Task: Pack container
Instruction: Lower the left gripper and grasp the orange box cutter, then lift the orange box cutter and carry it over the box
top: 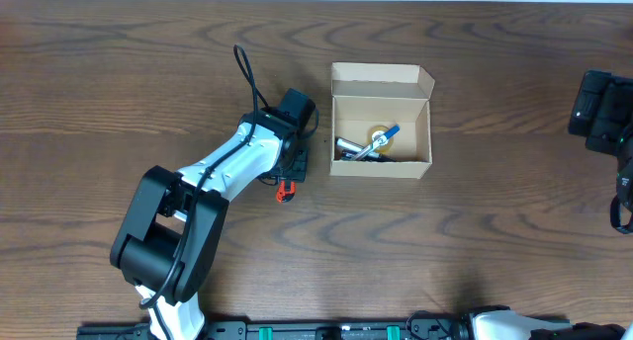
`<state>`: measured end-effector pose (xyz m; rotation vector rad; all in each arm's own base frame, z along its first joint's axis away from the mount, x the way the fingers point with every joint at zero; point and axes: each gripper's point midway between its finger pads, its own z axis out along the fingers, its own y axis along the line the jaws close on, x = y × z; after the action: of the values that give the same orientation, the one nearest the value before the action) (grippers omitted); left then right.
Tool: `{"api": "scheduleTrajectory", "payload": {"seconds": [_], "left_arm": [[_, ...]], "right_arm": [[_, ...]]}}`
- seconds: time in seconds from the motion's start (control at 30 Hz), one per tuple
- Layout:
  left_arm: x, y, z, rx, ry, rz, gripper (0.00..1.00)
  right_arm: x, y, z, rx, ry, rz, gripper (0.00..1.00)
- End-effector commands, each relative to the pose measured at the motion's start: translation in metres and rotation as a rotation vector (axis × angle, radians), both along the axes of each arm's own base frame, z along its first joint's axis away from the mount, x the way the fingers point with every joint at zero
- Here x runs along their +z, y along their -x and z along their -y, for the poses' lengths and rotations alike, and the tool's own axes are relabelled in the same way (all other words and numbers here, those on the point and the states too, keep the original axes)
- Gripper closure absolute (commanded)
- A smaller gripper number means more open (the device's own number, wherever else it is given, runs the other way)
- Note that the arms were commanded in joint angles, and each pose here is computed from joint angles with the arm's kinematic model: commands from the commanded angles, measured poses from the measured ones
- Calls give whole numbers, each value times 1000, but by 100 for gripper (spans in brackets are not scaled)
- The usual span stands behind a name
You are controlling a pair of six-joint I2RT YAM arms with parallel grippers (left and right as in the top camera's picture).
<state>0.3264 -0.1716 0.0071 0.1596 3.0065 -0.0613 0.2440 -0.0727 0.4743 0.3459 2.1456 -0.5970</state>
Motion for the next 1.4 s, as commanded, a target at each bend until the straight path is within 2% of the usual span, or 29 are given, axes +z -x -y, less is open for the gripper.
{"api": "scheduleTrajectory", "payload": {"seconds": [0.0,0.7,0.77,0.93,1.2,1.37], "left_arm": [[-1,-3,-3,15,-19,7,47],[-18,0,-4,15,-34,-28,47],[-18,0,-4,15,-33,-27,54],[-18,0,-4,15,-34,-29,92],[-14,1,-4,8,-37,-32,94],[15,-15,2,-38,-33,8,94]], "right_arm": [[0,1,3,-20,0,4,1],[0,1,3,-20,0,4,1],[0,1,3,-20,0,4,1],[0,1,3,-20,0,4,1],[0,1,3,-20,0,4,1],[0,1,3,-20,0,4,1]]}}
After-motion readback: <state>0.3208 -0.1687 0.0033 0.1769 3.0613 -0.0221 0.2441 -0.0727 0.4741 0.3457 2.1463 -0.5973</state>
